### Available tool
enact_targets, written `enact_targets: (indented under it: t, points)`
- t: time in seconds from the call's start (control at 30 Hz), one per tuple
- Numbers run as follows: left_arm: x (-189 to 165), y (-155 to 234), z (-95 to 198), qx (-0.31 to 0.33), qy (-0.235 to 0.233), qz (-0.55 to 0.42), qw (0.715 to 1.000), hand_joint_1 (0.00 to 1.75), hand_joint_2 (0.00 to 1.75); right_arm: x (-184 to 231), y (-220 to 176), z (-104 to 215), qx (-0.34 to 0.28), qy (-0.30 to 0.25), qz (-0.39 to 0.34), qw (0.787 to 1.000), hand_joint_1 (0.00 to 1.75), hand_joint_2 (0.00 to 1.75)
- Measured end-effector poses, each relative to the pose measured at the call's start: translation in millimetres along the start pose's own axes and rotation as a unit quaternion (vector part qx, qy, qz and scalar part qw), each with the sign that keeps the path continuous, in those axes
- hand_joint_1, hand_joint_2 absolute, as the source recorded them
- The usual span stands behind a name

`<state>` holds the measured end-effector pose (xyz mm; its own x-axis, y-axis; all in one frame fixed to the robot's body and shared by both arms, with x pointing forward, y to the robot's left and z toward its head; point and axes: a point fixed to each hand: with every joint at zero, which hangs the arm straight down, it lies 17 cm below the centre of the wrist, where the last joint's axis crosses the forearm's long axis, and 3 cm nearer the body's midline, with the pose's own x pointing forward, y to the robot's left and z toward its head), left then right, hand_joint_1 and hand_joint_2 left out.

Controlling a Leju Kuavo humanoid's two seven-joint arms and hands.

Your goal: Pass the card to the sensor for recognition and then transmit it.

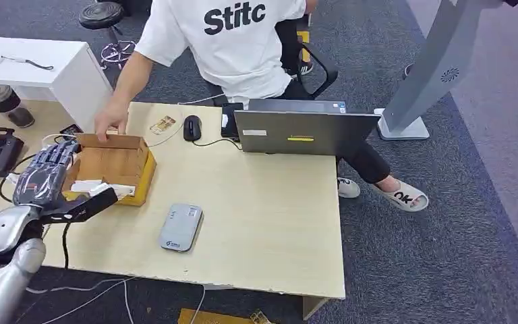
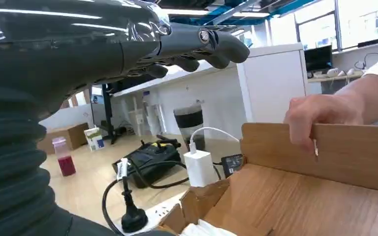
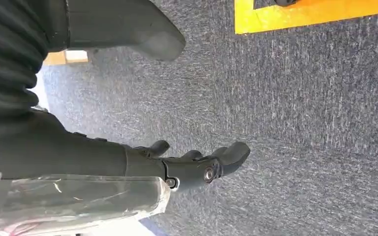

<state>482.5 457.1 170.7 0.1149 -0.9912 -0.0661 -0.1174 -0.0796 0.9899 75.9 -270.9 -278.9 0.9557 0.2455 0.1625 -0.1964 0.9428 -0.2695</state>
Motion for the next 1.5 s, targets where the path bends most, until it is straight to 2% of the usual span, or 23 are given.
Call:
enact_targets:
  t: [0.33, 0.8, 1.1, 1.4, 1.5]
  points:
    - [-37.0, -5.2, 10.7, -0.02, 0.043, -0.064, 0.997, 0.0, 1.75, -2.2, -0.3, 0.0, 0.0, 0.005, -0.013, 1.0, 0.0, 1.75]
    - [-56.8, -17.5, 25.2, -0.04, 0.07, -0.086, 0.993, 0.0, 1.75, -6.9, -0.5, 0.0, -0.001, 0.018, -0.022, 1.0, 0.0, 1.75]
    - [-27.4, -27.6, 23.9, -0.039, 0.038, -0.05, 0.997, 0.0, 1.75, -3.9, 0.3, 0.1, 0.0, 0.012, -0.021, 1.0, 0.0, 1.75]
    - [-19.0, -28.7, 19.9, -0.036, 0.037, -0.038, 0.998, 0.0, 1.75, -3.7, 0.2, 0.1, 0.0, 0.011, -0.021, 1.0, 0.0, 1.75]
    - [11.9, -30.2, -0.3, -0.026, 0.02, -0.016, 0.999, 0.0, 1.75, -1.7, -0.3, -0.1, -0.001, 0.01, -0.015, 1.0, 0.0, 1.75]
